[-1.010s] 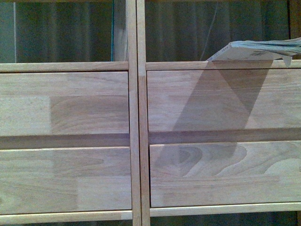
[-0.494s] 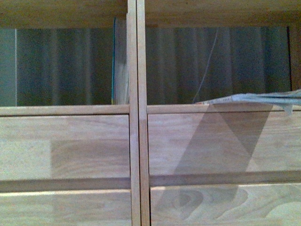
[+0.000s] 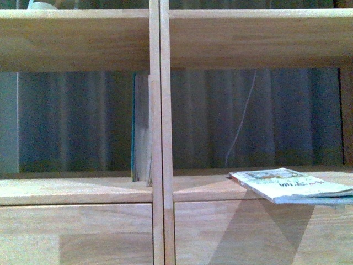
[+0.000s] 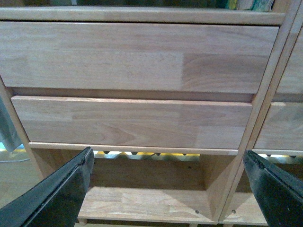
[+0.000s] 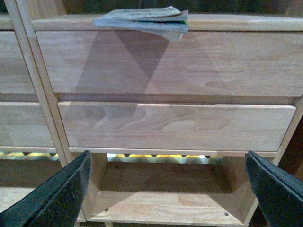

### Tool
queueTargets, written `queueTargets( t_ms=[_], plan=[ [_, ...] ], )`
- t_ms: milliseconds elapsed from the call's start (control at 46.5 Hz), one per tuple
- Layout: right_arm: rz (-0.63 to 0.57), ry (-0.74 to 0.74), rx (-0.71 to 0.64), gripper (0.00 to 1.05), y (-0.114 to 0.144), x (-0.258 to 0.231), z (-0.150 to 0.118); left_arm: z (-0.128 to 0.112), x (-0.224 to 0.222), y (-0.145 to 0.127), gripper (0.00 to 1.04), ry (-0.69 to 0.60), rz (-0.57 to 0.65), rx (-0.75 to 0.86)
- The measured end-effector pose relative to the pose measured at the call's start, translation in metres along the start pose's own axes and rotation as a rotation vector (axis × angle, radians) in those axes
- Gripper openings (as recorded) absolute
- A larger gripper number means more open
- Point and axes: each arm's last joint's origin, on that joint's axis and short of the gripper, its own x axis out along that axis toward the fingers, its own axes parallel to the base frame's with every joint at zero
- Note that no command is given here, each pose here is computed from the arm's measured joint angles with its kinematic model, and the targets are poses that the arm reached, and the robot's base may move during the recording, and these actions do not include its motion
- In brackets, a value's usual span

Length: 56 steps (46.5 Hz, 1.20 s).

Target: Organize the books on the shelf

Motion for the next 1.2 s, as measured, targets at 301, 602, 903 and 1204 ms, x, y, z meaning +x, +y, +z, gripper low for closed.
queueTargets(
  t_ms=[301, 602, 903, 1204],
  plan=[
    [-0.107, -0.015, 0.017, 0.98, 0.001, 0.0, 0.001, 0.0, 0.0, 0.0, 0.97, 0.0, 0.0, 0.0],
    [-0.139, 0.015, 0.117, 0.98, 0.008, 0.025, 0.021, 0.0, 0.0, 0.0, 0.97, 0.0, 0.0, 0.0],
    [-0.168, 0.407, 0.708, 0.98, 0.014, 0.12, 0.048, 0.0, 0.0, 0.0, 0.97, 0.0, 0.0, 0.0],
    [-0.21, 0.464, 1.153, 0.98, 0.019, 0.18, 0.068, 0.0, 0.0, 0.0, 0.97, 0.0, 0.0, 0.0]
  ],
)
